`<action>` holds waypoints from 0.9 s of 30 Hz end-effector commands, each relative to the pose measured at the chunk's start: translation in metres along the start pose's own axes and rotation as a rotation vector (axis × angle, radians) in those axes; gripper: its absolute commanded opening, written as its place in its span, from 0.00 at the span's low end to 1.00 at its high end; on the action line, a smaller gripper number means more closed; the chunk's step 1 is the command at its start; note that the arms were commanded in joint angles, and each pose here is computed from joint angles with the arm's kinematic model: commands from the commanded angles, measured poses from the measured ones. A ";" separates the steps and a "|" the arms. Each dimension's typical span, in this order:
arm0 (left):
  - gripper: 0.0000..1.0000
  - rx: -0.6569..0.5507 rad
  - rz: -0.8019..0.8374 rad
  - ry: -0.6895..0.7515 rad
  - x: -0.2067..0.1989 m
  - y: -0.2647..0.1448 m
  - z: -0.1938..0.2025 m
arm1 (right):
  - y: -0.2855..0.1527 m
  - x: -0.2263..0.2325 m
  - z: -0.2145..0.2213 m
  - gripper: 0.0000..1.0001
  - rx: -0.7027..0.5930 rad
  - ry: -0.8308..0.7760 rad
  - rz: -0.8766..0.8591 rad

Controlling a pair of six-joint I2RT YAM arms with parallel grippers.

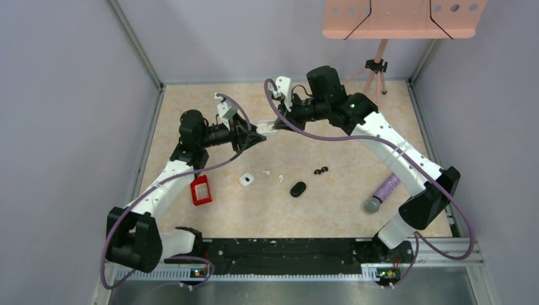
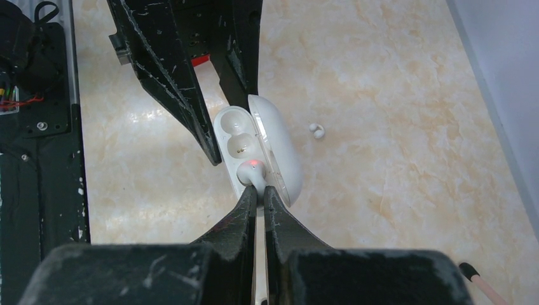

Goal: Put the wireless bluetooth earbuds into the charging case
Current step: Place the earbud in the charging case.

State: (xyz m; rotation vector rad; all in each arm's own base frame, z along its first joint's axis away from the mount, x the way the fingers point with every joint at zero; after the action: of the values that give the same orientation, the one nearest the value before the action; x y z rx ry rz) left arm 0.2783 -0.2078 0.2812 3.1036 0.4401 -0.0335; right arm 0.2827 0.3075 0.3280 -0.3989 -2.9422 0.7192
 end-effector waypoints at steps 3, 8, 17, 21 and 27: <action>0.00 -0.058 -0.005 0.078 0.000 0.001 -0.026 | -0.008 0.006 -0.005 0.00 -0.009 -0.011 -0.037; 0.00 -0.053 -0.004 0.077 0.000 0.001 -0.023 | -0.008 0.007 -0.005 0.03 0.004 -0.011 -0.049; 0.00 -0.045 -0.004 0.078 0.001 0.001 -0.019 | -0.020 0.006 -0.024 0.19 -0.015 -0.015 -0.022; 0.00 -0.044 -0.003 0.077 0.001 0.001 -0.018 | -0.025 0.008 -0.032 0.21 -0.036 -0.011 -0.018; 0.00 -0.040 -0.034 0.076 0.004 -0.001 -0.019 | -0.044 0.005 -0.061 0.21 -0.131 0.030 0.014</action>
State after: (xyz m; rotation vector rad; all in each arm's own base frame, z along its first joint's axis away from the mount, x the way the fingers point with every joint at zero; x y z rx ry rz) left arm 0.2782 -0.2087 0.2813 3.1034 0.4407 -0.0312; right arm 0.2738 0.3032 0.3595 -0.3746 -2.9379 0.6977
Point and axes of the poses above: each gripper's point midway between its finger pads, its own y axis out along the fingers, its own x axis along the line the jaws close on, z = x × y, the point moved 3 cm from there along -y, back along the fingers, and after that the axes turned 9 degrees about y, right-handed, at the moved point
